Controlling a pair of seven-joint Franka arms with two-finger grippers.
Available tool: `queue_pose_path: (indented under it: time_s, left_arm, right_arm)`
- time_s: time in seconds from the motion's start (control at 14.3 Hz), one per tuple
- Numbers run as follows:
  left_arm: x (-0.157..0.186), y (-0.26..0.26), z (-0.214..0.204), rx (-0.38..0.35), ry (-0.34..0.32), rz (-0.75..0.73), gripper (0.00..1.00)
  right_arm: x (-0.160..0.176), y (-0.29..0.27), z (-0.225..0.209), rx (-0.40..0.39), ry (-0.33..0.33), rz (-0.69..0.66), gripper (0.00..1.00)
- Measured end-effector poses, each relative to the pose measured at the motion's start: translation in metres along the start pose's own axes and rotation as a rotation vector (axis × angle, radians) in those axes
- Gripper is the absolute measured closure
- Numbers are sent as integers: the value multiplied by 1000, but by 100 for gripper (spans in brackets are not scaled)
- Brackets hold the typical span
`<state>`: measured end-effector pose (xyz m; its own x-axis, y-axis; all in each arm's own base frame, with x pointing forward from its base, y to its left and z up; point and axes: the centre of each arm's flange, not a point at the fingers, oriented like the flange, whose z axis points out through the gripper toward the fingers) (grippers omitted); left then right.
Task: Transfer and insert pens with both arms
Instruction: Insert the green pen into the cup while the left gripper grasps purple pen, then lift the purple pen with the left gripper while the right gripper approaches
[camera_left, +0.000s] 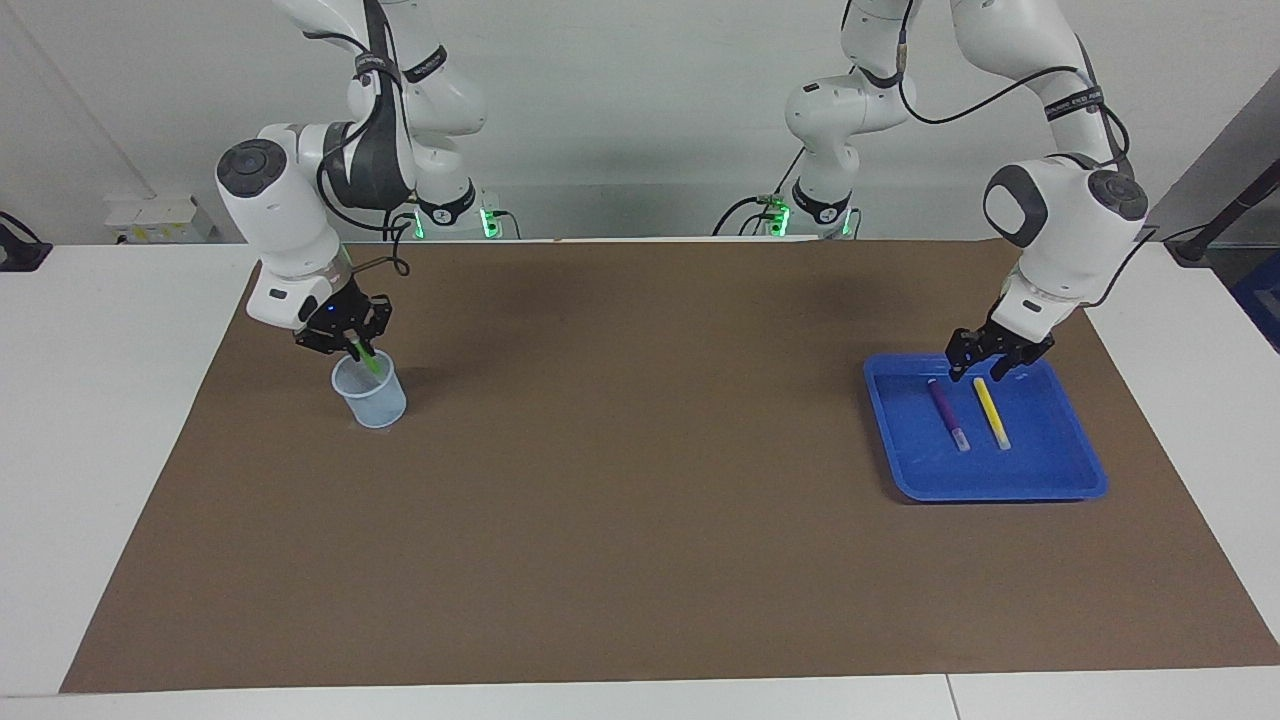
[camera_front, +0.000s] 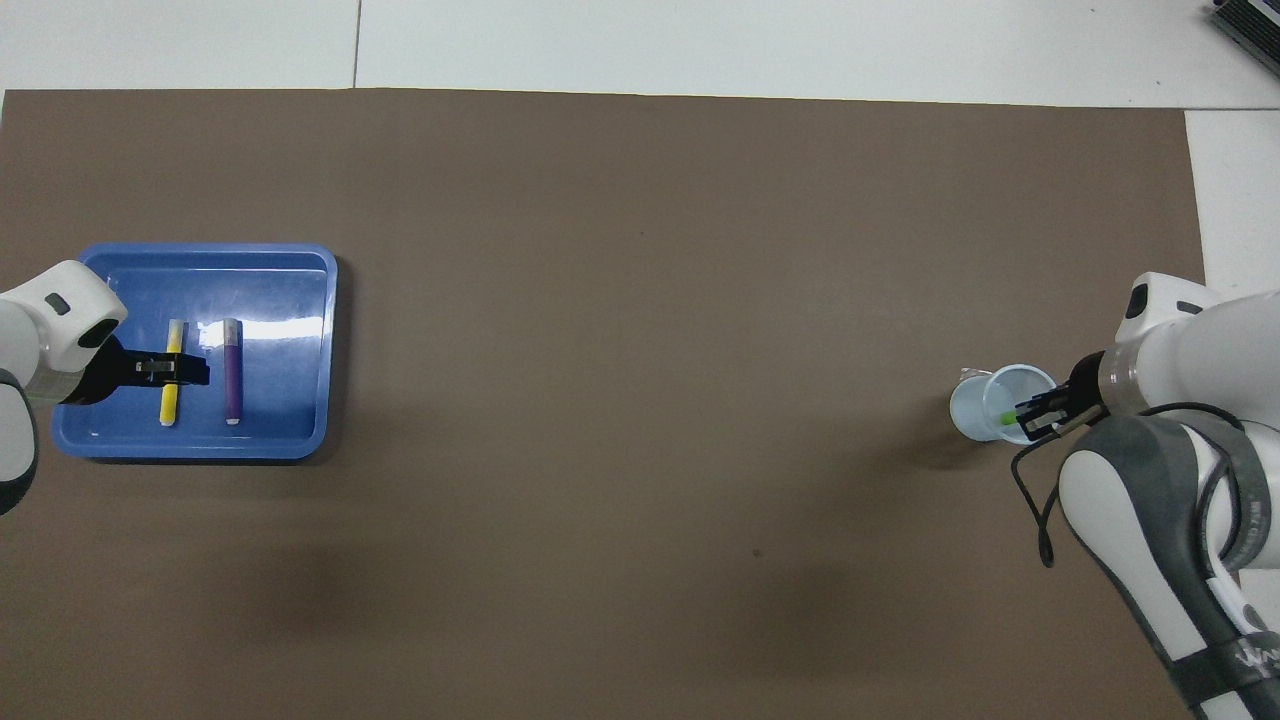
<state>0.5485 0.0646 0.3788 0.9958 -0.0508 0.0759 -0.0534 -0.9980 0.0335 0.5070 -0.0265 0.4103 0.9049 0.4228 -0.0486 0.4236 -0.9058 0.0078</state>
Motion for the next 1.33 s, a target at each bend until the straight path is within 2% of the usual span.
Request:
queue_pose_path:
  time_s: [0.21, 0.35, 0.42, 0.56, 0.7, 0.98, 1.26, 1.33]
  left_arm:
    - [6, -2, 23, 2, 9, -2, 31]
    - [9, -3, 35, 4, 17, -3, 30]
    - [10, -4, 40, 4, 18, -3, 30]
    - [11, -3, 48, 5, 22, -4, 31]
    - [12, -1, 53, 4, 23, -9, 30]
    - [16, 1, 67, 5, 36, -12, 30]
    - [17, 0, 79, 6, 41, -14, 30]
    - [17, -1, 81, 6, 41, -14, 39]
  right_arm:
    - [-4, 2, 5, 5, -9, 8, 78]
    - [-5, 2, 6, 7, -12, 8, 61]
    - [-4, 2, 6, 7, -12, 7, 61]
    - [-4, 1, 6, 7, -12, 7, 50]
    - [-2, 1, 1, 13, -3, 10, 50]
    - [11, -11, -35, 122, 69, 83, 50]
    - [34, -53, -57, 220, 128, 192, 50]
    - [42, -69, -63, 256, 138, 243, 49]
